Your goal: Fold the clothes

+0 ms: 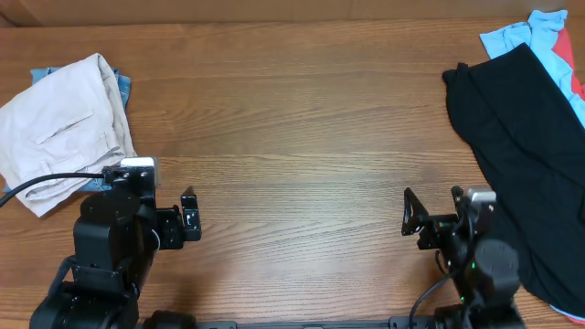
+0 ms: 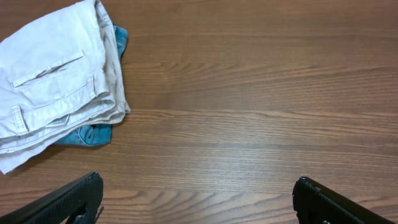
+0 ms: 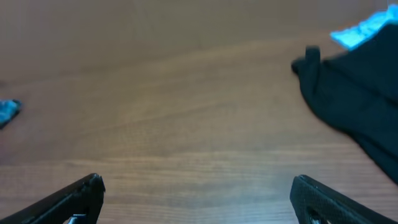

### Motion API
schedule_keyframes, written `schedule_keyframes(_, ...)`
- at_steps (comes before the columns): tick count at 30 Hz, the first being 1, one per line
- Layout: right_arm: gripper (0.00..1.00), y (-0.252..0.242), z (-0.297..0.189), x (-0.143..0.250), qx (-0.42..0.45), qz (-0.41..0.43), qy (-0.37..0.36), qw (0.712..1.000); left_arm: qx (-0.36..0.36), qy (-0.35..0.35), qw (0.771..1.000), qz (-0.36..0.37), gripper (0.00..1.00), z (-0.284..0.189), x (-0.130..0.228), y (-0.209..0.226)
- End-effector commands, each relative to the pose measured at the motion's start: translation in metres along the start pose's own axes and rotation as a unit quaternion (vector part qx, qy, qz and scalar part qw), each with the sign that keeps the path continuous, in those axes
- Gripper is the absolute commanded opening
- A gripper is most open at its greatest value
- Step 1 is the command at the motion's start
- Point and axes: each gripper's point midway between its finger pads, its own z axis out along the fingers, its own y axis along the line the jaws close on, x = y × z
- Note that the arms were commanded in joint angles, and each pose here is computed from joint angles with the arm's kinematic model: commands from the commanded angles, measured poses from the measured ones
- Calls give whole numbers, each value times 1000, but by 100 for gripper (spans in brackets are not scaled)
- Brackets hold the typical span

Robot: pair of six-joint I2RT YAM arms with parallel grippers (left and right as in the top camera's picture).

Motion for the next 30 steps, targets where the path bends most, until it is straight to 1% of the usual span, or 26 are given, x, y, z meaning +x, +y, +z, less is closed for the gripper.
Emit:
schedule_keyframes(1, 100, -1, -4, -1, -8, -19, -55, 998, -5, -2, 1000, -8, 100, 0, 0, 2)
schedule_keyframes(4, 100, 0, -6, -12, -14, -34, -107, 994, -5, -2, 1000, -8, 100, 0, 0, 2)
schedule_keyframes(9, 100, 0, -5, -30, -7, -96, -172, 980, -5, -2, 1000, -8, 100, 0, 0, 2)
schedule_keyframes(12, 100, -3, -1, -28, 5, -136, -194, 972, -5, -2, 1000, -8, 100, 0, 0, 2)
schedule_keyframes(16, 100, -11, 9, 2, 13, -147, -131, 980, -6, -2, 1000, -8, 100, 0, 0, 2)
schedule_keyframes(30, 100, -8, 9, 1, 6, -148, -133, 980, -6, -2, 1000, -8, 100, 0, 0, 2)
